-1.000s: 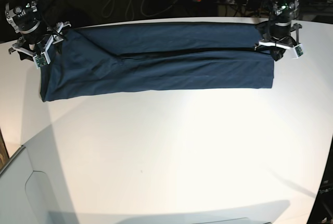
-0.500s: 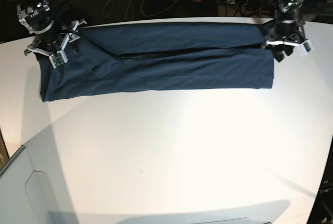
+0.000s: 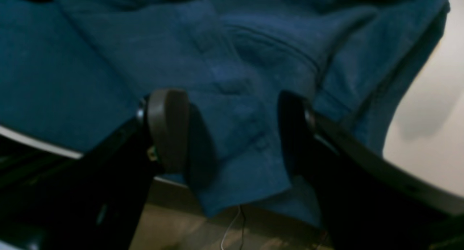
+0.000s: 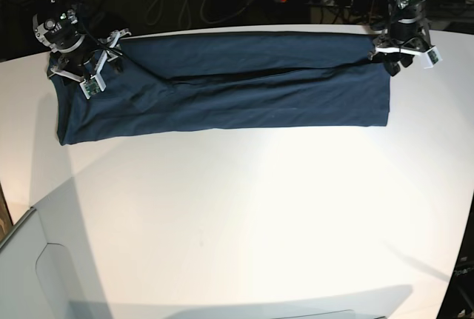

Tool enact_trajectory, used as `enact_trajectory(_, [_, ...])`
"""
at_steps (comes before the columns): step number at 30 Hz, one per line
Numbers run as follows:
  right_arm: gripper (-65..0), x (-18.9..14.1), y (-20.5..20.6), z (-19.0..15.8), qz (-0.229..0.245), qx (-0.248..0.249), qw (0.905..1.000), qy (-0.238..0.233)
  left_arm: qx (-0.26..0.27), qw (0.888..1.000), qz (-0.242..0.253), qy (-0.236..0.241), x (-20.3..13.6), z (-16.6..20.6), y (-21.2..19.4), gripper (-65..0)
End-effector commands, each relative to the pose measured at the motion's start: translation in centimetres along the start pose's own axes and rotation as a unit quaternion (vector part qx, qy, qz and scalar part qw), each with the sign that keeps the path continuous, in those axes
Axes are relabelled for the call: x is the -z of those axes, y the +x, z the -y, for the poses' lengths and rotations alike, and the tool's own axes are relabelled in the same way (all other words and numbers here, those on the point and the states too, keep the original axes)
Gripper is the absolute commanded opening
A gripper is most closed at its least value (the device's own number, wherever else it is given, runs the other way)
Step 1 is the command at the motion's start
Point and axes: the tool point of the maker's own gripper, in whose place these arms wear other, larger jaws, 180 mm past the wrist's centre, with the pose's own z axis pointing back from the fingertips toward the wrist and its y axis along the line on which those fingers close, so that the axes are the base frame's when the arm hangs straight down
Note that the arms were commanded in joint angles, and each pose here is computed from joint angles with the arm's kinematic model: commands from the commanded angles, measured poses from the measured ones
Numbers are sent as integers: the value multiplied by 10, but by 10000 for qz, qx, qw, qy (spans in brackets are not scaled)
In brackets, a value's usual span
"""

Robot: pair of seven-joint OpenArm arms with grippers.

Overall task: Fold the T-shirt properly
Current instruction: 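Regrasp the strip ends with both grippers and tighten the fold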

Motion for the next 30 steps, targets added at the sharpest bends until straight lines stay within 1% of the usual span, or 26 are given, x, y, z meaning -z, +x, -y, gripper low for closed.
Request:
enact_trajectory(1, [-284,-2,11,3,198,-102,9998,13,26,9998,187,-5,-2,-1,11,-412])
enact_trajectory(10, [-284,-2,13,4,220,-102,9997,4,25,9998,202,-38,-1,1,12,-412])
enact_trajectory(18, [-284,-2,13,4,220,-102,9997,4,63,9995,-34,-292,3,21,-6,-415])
enact_trajectory(30, [-284,-2,13,4,220,-102,9997,4,102,9996,-50,-271,3,19,-7,-415])
